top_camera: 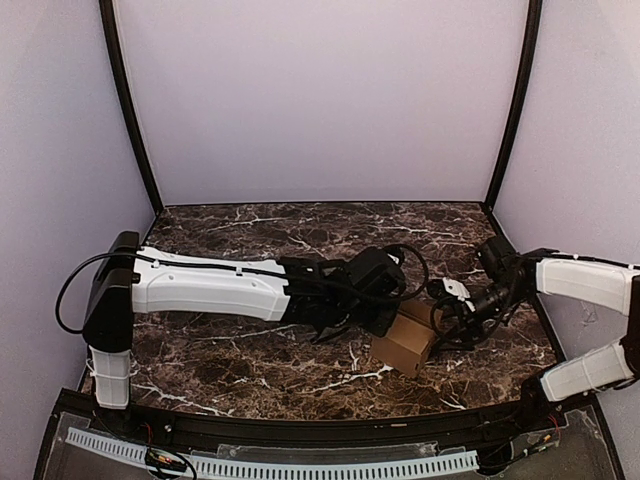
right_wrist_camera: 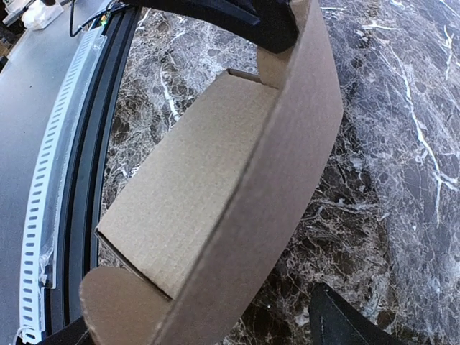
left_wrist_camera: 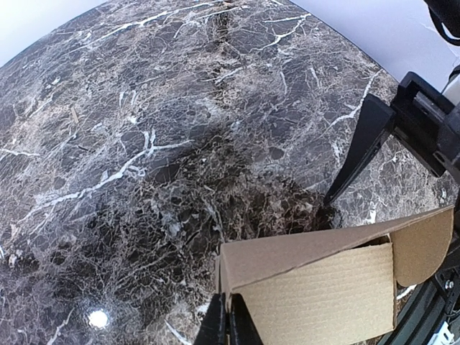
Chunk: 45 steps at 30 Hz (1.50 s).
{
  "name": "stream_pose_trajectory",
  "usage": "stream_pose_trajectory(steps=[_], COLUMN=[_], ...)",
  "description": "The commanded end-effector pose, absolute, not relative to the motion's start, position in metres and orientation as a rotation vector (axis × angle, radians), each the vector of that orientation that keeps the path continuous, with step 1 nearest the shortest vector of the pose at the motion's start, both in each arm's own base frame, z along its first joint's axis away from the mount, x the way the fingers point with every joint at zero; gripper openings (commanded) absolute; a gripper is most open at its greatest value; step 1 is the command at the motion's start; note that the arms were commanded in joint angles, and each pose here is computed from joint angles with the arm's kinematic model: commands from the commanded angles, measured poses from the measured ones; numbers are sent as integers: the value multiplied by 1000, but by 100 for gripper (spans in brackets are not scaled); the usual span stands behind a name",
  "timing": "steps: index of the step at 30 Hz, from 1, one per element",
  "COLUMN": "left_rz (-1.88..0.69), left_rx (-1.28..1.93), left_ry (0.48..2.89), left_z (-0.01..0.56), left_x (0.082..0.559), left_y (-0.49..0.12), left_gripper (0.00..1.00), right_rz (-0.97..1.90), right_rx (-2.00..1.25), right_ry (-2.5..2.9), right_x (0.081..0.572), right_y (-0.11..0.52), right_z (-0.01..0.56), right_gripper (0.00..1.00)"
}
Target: Fold the paper box
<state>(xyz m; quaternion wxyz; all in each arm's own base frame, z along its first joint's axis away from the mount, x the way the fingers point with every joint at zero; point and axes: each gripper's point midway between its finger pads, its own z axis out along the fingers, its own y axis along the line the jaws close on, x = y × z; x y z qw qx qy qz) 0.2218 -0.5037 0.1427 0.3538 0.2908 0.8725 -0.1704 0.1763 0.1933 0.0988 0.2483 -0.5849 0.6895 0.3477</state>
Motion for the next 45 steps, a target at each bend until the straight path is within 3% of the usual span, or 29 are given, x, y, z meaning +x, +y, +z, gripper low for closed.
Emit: stream_pose_trajectory(steps=[1, 11, 28, 45], left_rz=[-218, -185, -151, -137], left_rx=[908, 936, 979, 978], left_ry=[2409, 2389, 2321, 2300], left_z=[74, 72, 75, 71], left_x=[200, 202, 203, 202], left_y=[-467, -464, -468, -468], left_gripper=[1, 1, 1, 1], right_rz=[875, 825, 701, 626], right_rx=[-1659, -1753, -1711, -1789], right_ry=[1808, 1793, 1772, 1750], right_x=[176, 177, 180, 171], right_y=[191, 185, 180, 200], right_z=[112, 129, 175, 154], right_gripper=[82, 82, 58, 50])
